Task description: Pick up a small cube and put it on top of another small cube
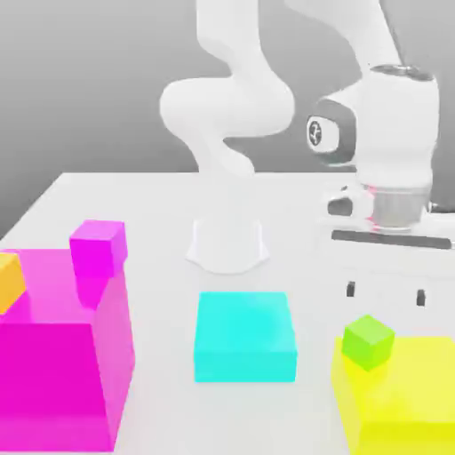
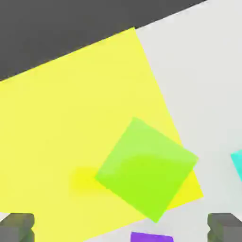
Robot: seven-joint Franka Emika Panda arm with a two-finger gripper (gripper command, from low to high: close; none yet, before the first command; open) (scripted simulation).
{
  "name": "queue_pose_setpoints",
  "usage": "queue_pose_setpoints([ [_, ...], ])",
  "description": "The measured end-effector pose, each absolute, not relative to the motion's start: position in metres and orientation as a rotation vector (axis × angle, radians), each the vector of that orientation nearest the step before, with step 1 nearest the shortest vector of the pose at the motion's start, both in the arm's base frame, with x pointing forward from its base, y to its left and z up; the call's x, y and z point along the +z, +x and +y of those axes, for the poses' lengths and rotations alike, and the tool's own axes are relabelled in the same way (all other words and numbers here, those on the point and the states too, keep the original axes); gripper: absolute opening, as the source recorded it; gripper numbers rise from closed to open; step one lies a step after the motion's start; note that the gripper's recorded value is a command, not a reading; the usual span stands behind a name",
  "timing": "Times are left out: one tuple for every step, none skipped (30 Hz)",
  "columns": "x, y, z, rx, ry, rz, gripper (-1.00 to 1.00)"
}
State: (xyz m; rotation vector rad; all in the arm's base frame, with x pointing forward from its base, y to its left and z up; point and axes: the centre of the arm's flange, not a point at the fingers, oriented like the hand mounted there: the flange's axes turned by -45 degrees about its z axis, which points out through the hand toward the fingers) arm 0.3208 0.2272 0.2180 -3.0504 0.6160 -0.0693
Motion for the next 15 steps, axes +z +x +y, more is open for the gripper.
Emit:
queue_pose_setpoints([
  [0.203, 0.309, 0.229, -0.035, -3.059, 0.645, 0.0],
  [0.191, 0.306, 0.227, -0.017, -3.061, 0.671, 0.0],
  [0.18, 0.304, 0.227, -0.008, -3.061, 0.684, 0.0],
  [0.17, 0.303, 0.227, -0.003, -3.06, 0.69, 0.0],
  [0.16, 0.302, 0.228, 0.0, -3.06, 0.694, 0.0],
  [0.151, 0.302, 0.227, 0.002, -3.06, 0.695, 0.0],
  [0.141, 0.301, 0.227, 0.003, -3.06, 0.696, 0.0],
  [0.131, 0.301, 0.227, 0.003, -3.061, 0.695, 0.0],
  [0.126, 0.3, 0.226, 0.002, -3.062, 0.695, -1.0],
  [0.126, 0.3, 0.226, 0.002, -3.062, 0.695, -1.0],
  [0.126, 0.3, 0.226, 0.002, -3.062, 0.695, -1.0],
  [0.126, 0.3, 0.226, 0.002, -3.062, 0.695, -1.0],
  [0.126, 0.3, 0.226, 0.001, -3.061, 0.695, -1.0],
  [0.126, 0.3, 0.226, 0.0, -3.06, 0.695, -1.0],
  [0.123, 0.3, 0.226, 0.0, -3.061, 0.694, -1.0],
])
